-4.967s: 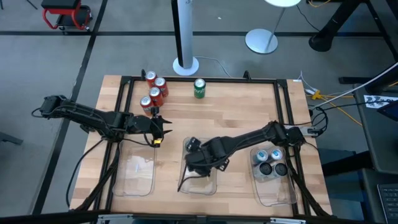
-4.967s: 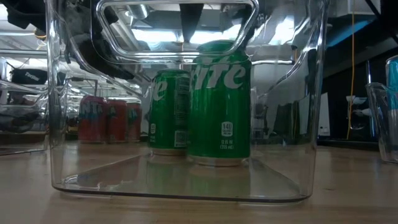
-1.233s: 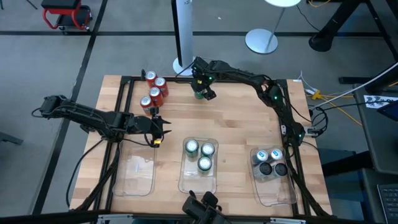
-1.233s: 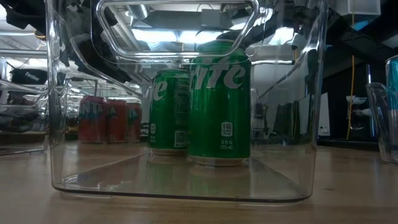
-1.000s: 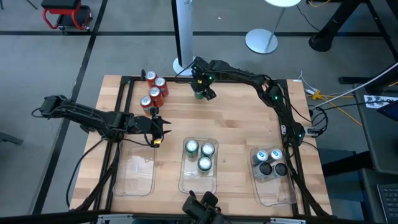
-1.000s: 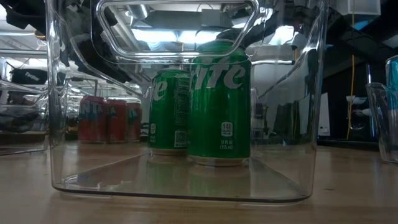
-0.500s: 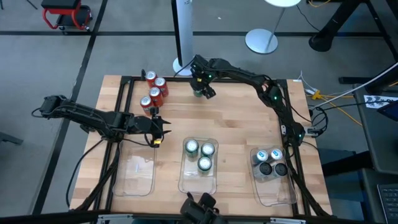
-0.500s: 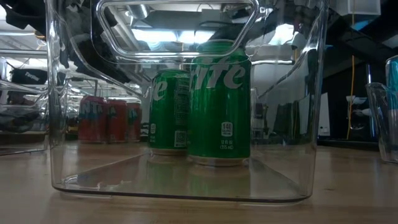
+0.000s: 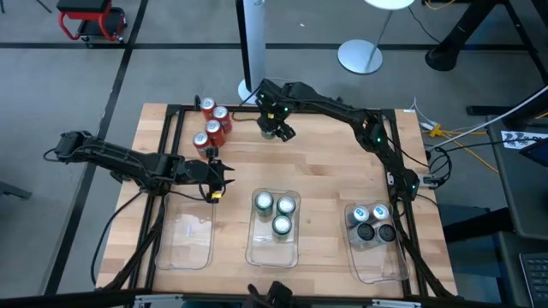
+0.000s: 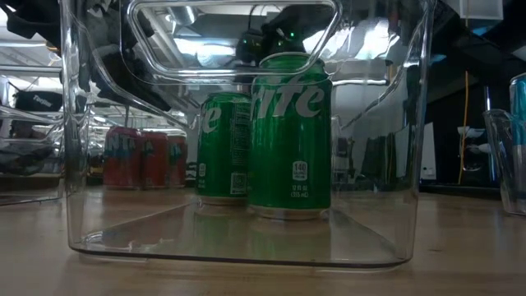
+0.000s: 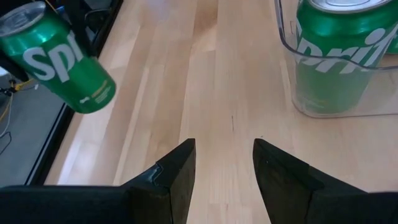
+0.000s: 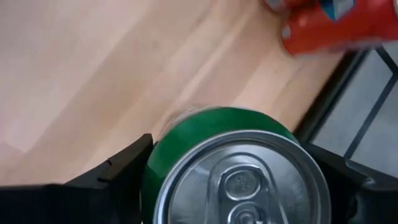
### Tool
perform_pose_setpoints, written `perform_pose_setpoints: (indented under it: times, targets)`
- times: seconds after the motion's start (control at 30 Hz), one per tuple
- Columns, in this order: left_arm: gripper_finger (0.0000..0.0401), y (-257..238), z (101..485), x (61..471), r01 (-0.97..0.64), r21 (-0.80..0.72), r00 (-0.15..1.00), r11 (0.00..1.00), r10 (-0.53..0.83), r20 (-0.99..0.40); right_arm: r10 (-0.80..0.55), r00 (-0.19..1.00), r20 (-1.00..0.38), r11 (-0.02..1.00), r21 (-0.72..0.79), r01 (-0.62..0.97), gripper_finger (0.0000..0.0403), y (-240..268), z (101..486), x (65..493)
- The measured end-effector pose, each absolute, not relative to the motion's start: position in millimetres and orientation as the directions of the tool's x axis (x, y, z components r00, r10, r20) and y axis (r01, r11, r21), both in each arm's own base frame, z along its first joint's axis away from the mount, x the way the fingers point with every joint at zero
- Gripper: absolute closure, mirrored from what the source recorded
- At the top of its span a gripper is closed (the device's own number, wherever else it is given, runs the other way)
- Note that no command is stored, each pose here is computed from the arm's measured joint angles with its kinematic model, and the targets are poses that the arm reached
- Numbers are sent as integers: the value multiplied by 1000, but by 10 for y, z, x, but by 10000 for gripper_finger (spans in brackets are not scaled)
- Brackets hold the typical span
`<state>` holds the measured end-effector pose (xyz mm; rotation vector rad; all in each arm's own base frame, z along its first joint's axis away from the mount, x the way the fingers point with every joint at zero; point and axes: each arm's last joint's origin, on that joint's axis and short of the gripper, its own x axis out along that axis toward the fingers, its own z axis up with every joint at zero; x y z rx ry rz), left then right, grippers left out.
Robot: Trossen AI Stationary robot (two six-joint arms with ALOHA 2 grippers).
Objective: Sort soda cans
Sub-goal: Put the green soda can into the center transparent bin
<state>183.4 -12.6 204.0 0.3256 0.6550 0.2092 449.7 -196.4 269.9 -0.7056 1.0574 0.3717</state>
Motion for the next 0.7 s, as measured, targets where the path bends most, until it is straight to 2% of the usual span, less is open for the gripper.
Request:
perform_pose_setpoints:
  times: [0.7]
  targets:
    - [248, -126, 2041, 1834, -87, 362, 776, 928, 291, -560, 21, 533, -846, 605, -413, -680, 94, -791, 3381, 4467]
